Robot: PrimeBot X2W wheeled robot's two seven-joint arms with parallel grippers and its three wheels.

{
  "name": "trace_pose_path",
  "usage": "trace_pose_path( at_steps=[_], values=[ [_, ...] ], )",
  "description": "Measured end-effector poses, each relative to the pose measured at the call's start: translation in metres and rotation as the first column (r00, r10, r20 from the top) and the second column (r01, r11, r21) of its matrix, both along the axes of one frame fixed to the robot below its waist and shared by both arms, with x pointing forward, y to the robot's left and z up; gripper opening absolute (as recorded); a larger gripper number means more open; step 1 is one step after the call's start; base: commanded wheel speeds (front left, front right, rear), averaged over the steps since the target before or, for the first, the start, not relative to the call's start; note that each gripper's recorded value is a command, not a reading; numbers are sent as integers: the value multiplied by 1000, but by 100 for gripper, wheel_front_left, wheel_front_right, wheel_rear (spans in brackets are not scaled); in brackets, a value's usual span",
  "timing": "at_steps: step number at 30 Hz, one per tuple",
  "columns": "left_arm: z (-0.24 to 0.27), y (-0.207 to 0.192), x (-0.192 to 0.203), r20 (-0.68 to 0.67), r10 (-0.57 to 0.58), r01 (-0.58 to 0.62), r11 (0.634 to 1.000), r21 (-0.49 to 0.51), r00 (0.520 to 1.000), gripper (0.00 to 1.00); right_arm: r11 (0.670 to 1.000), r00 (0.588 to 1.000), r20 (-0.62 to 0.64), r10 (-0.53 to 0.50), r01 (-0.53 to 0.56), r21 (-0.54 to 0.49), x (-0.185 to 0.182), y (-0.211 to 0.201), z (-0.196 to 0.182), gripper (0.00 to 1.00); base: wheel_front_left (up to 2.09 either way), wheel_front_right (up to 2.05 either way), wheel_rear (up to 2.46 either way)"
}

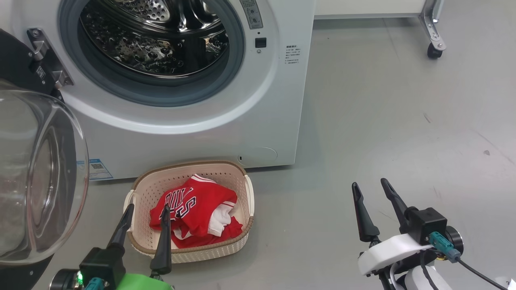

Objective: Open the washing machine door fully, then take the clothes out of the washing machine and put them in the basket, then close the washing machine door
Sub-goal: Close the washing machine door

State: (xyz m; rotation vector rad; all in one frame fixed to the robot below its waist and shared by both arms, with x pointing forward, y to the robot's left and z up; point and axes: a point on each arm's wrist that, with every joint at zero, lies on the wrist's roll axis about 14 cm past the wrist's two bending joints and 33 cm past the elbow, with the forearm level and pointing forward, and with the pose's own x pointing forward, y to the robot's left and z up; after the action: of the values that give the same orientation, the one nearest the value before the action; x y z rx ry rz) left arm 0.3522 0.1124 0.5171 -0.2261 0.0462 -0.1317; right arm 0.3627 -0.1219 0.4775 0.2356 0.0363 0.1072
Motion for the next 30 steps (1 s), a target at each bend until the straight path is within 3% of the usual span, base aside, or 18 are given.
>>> trace_pose_path(
  at_steps=[11,30],
  values=[
    [-1,15,-5,-8,47,-47,999,2,999,100,1000,1000,10,18,-18,-5,9,5,3,100,0,0,0],
    [2,97,-40,12,319,-320,947,25,948,100,969,968,35,247,-247,-10,27,79,8,100,0,0,0]
  ],
)
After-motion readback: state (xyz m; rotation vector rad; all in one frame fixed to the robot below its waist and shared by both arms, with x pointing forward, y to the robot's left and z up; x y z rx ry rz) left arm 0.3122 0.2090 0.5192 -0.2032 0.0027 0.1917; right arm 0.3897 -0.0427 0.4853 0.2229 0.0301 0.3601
